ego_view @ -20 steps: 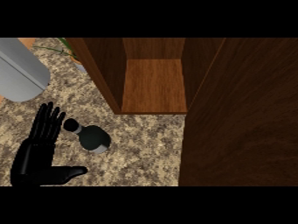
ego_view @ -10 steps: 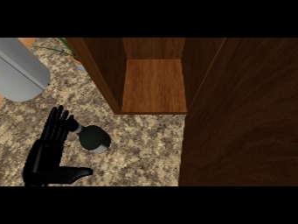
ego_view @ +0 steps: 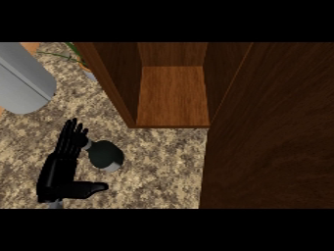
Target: Pick up the wine, place it into the cabinet and close the cabinet
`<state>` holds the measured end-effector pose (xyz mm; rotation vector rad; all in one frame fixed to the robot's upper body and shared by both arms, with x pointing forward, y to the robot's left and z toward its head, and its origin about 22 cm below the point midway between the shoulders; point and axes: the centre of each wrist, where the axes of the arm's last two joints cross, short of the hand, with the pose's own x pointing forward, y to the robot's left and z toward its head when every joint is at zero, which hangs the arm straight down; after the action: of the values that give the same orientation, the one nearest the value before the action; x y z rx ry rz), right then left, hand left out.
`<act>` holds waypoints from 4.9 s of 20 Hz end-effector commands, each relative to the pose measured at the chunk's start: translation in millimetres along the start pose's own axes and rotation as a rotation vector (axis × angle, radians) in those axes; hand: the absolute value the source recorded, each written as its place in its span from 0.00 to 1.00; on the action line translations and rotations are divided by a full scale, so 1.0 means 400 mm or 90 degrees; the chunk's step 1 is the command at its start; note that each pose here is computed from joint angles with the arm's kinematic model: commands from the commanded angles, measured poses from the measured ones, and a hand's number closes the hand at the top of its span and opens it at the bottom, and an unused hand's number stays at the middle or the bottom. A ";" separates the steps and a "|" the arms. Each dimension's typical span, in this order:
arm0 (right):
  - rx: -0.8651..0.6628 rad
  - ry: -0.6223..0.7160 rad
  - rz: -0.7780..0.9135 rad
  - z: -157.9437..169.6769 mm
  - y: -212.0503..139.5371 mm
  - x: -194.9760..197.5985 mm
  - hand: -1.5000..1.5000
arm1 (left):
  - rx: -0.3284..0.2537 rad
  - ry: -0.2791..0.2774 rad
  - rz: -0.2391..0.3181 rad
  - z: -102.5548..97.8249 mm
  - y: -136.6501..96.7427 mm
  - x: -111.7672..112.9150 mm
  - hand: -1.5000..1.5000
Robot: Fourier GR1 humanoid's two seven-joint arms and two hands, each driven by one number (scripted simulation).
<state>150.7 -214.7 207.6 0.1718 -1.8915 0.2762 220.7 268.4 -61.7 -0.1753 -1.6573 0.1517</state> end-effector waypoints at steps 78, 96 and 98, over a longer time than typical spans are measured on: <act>0.010 -0.026 -0.020 0.048 -0.027 0.015 0.00 | -0.133 -0.162 -0.009 -0.072 -0.320 0.331 1.00; 0.005 -0.017 -0.023 0.031 -0.008 -0.012 0.00 | -0.104 -0.159 -0.015 -0.187 -0.569 0.357 1.00; 0.007 -0.020 -0.032 0.031 -0.020 -0.024 0.00 | -0.088 -0.155 -0.013 -0.174 -0.620 0.372 1.00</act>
<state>156.5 -220.0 197.2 0.1772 -1.8958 0.2636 262.6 75.8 132.5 -0.2942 -1.9026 0.0198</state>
